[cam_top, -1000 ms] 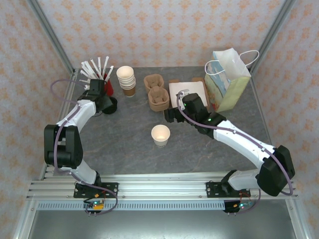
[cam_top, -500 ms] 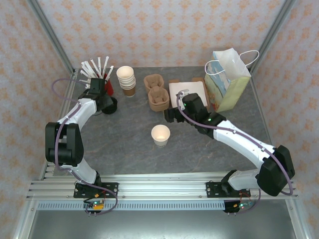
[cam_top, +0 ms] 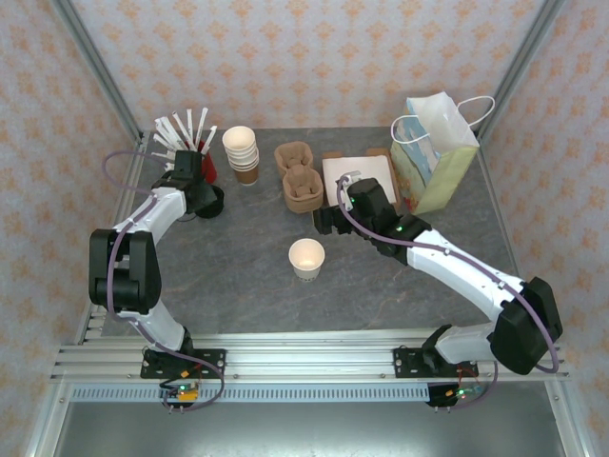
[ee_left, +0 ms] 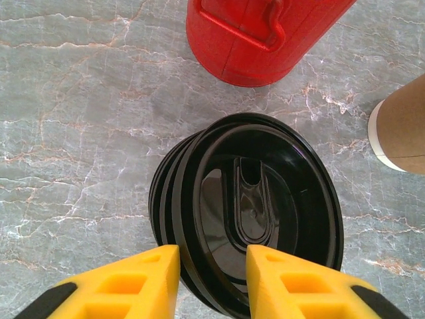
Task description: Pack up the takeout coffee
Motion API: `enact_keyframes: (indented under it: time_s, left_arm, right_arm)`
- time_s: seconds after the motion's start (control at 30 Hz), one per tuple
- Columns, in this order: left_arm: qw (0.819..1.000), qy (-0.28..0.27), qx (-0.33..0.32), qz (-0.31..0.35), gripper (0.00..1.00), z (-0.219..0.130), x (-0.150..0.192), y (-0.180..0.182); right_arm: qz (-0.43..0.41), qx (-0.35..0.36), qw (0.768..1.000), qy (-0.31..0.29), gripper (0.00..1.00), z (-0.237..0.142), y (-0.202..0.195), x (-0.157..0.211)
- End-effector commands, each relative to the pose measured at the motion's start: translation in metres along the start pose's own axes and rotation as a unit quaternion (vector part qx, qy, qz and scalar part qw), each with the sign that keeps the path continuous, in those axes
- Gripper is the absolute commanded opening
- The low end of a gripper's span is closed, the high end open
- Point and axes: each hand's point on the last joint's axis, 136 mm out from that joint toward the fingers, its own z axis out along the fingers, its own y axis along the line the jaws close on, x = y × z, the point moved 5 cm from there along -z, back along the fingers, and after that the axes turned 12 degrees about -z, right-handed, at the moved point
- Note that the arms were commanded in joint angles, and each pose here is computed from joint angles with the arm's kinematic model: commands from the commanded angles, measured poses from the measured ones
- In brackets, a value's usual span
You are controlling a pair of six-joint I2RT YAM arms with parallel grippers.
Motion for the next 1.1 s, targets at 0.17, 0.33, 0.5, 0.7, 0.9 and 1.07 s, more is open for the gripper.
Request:
enact_keyframes:
  time_s: [0.17,0.33,0.5,0.7,0.9,1.07]
  left_arm:
    - [1.000,-0.003,0.007,0.003,0.27,0.000,-0.008,-0.006]
    - [1.000,0.000,0.007,0.002,0.23,0.002,-0.006,-0.005]
    - [1.000,0.001,0.008,0.001,0.20,0.002,-0.005,-0.005]
    - [1.000,-0.002,0.014,-0.002,0.14,-0.002,-0.007,-0.006]
    - [1.000,-0.010,0.025,-0.008,0.08,-0.013,-0.011,-0.008]
    - [0.999,-0.005,0.046,-0.019,0.02,-0.020,-0.008,-0.010]
  right_arm:
    - [-0.001,0.008,1.000,-0.011,1.00,-0.002,0.000,-0.010]
    - [-0.002,0.009,1.000,-0.010,1.00,-0.003,0.000,-0.010]
    - [-0.002,0.008,1.000,-0.011,1.00,-0.003,0.000,-0.010]
    - [-0.002,0.008,1.000,-0.011,1.00,-0.003,0.000,-0.011]
    - [-0.002,0.009,1.000,-0.011,1.00,-0.004,0.000,-0.011]
    - [-0.002,0.009,1.000,-0.012,1.00,-0.004,0.000,-0.011]
